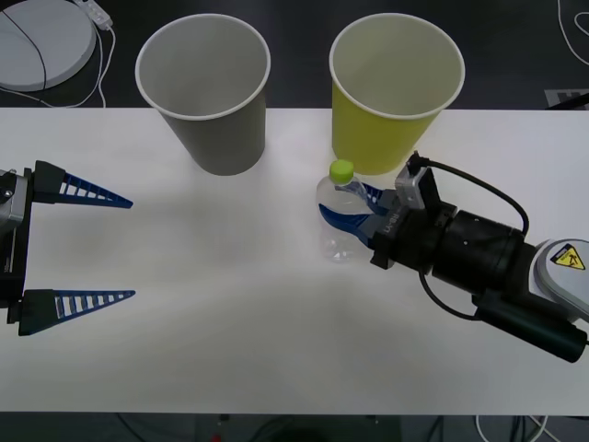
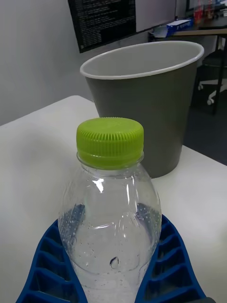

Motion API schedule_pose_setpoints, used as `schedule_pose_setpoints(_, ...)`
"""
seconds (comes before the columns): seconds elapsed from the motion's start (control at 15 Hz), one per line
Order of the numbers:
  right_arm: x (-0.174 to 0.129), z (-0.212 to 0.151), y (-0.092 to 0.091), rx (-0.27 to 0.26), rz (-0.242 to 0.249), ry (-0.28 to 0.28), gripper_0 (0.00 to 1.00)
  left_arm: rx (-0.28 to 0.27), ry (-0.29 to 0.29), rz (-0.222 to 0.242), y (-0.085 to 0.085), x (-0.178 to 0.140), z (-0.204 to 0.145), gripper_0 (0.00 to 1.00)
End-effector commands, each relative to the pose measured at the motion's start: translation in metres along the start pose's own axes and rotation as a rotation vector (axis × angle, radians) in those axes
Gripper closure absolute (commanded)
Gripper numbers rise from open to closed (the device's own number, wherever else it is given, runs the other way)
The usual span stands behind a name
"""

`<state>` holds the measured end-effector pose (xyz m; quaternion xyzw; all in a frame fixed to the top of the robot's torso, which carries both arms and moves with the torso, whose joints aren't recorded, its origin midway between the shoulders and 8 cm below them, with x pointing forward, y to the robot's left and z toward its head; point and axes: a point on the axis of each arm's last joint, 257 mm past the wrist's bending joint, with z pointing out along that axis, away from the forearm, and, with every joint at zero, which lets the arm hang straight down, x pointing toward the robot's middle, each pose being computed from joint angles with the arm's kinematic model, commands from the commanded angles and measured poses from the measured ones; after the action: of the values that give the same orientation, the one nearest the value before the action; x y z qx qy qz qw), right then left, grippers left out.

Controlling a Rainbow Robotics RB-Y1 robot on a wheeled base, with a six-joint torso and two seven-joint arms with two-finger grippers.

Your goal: Put the can into the green bin and the plastic bottle into the gray bin

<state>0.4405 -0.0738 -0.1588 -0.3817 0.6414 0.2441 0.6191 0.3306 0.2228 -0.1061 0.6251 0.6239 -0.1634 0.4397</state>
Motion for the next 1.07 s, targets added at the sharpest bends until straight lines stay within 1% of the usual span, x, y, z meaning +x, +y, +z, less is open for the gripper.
schedule_pose_setpoints(0.07, -0.007, -0.011, -0.003, 0.004, 0.047, -0.008, 1.00, 0.000, 0.000, 0.000, 0.000, 0.000, 0.000, 0.00)
schedule_pose_setpoints(0.13, -0.009, -0.014, -0.004, 0.004, 0.059, -0.009, 1.00, 0.000, 0.000, 0.000, 0.000, 0.000, 0.000, 0.00)
schedule_pose_setpoints(0.33, -0.017, -0.024, -0.007, 0.002, 0.120, -0.013, 1.00, 0.000, 0.000, 0.000, 0.000, 0.000, 0.000, 0.00)
schedule_pose_setpoints(0.53, -0.021, -0.034, -0.020, 0.024, 0.147, -0.012, 1.00, 0.000, 0.000, 0.000, 0.000, 0.000, 0.000, 0.00)
schedule_pose_setpoints(0.6, -0.021, -0.037, -0.023, 0.026, 0.171, -0.009, 1.00, 0.000, 0.000, 0.000, 0.000, 0.000, 0.000, 0.00)
schedule_pose_setpoints(0.87, -0.025, -0.040, -0.030, 0.039, 0.168, -0.013, 1.00, 0.000, 0.000, 0.000, 0.000, 0.000, 0.000, 0.00)
schedule_pose_setpoints(1.07, -0.031, -0.043, -0.034, 0.034, 0.151, -0.020, 1.00, 0.000, 0.000, 0.000, 0.000, 0.000, 0.000, 0.00)
